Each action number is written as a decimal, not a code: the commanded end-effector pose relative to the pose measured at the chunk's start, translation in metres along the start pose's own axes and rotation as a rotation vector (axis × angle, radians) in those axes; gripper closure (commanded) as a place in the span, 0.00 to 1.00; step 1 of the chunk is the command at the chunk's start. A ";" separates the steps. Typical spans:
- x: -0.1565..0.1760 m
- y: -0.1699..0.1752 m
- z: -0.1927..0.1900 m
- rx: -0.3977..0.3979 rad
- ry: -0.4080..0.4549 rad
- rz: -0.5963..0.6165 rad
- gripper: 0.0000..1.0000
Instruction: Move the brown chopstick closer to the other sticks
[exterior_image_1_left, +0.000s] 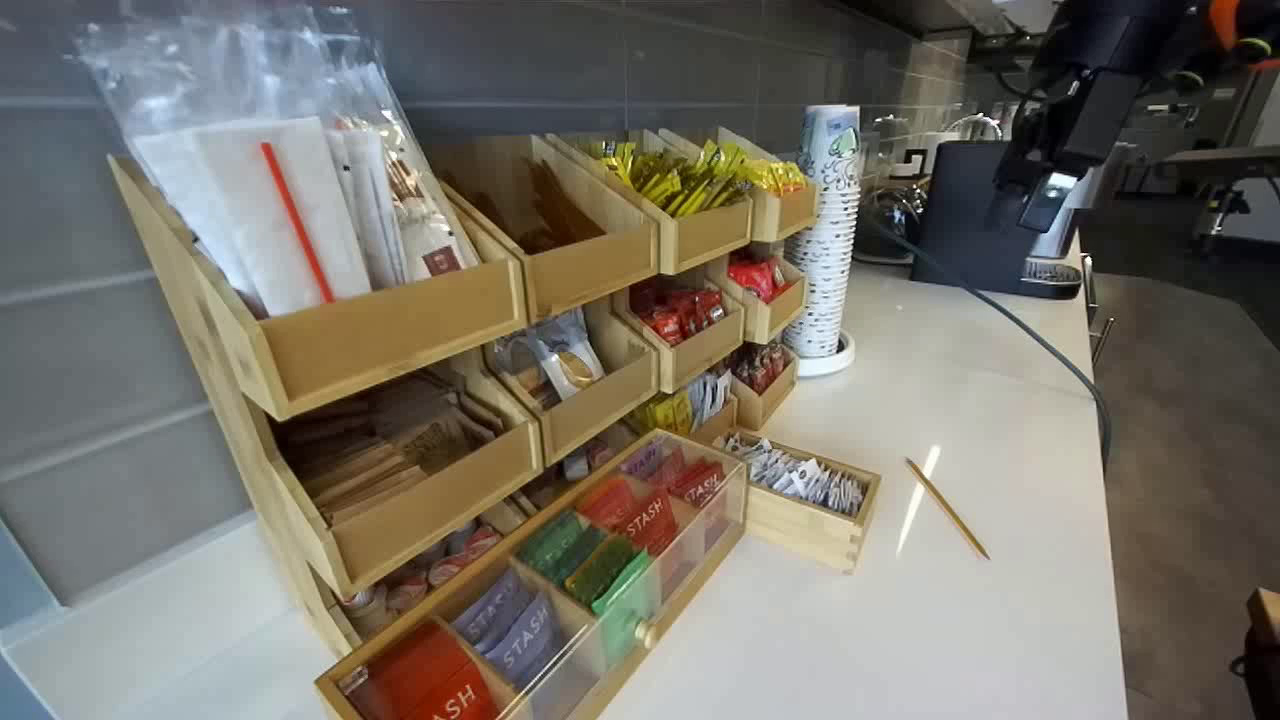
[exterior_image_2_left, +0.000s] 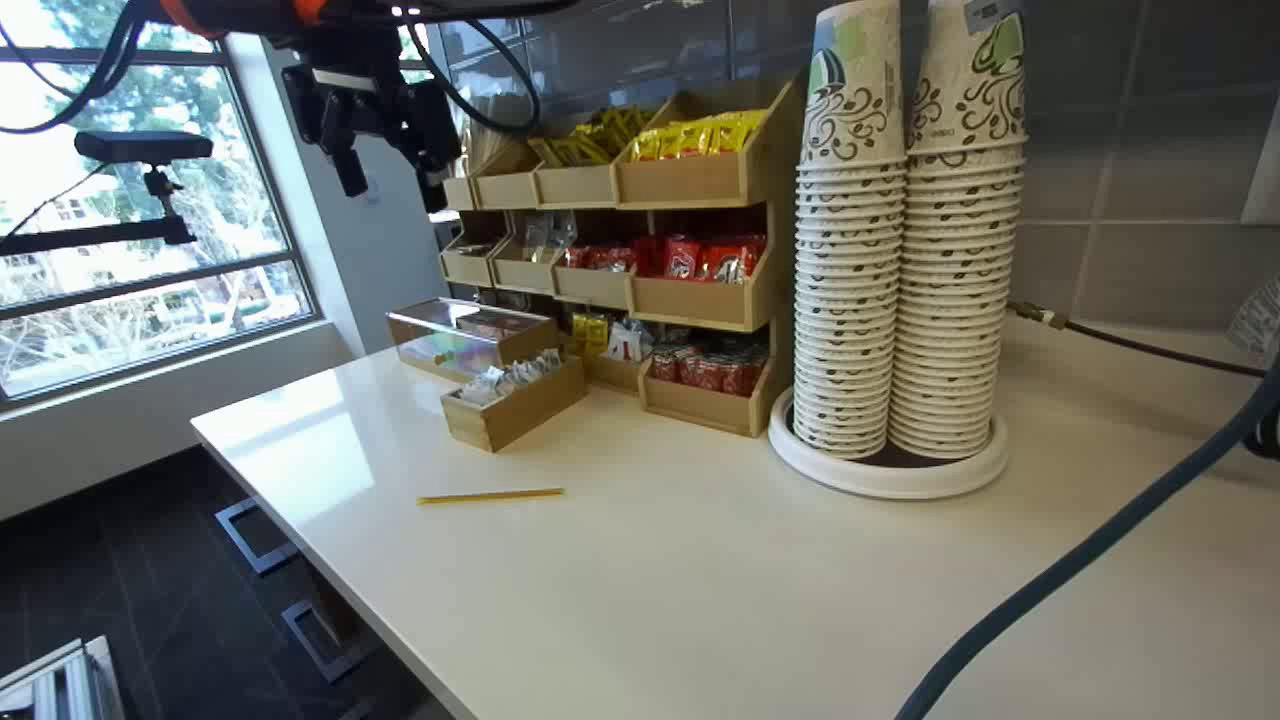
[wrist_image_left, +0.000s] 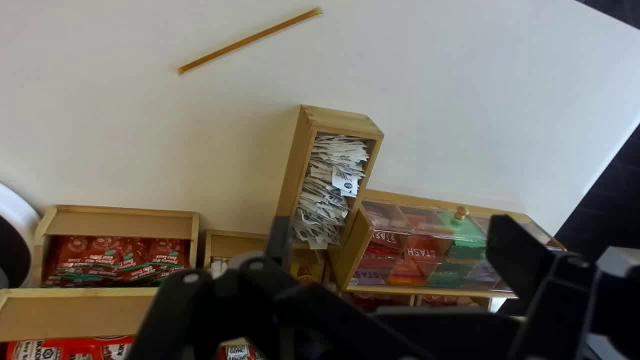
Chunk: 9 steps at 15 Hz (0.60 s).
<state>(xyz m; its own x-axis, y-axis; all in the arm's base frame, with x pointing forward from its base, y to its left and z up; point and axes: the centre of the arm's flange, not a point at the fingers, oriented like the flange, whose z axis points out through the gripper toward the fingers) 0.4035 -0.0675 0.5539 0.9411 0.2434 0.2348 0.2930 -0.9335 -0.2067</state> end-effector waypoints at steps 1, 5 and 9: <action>0.000 0.000 0.000 0.000 0.000 0.000 0.00; 0.000 0.000 0.000 0.000 0.000 0.000 0.00; 0.014 0.020 0.036 0.030 -0.070 0.099 0.00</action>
<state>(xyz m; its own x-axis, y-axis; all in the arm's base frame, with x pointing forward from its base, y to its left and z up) 0.4063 -0.0701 0.5473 0.9492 0.2280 0.2169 0.2739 -0.9380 -0.2127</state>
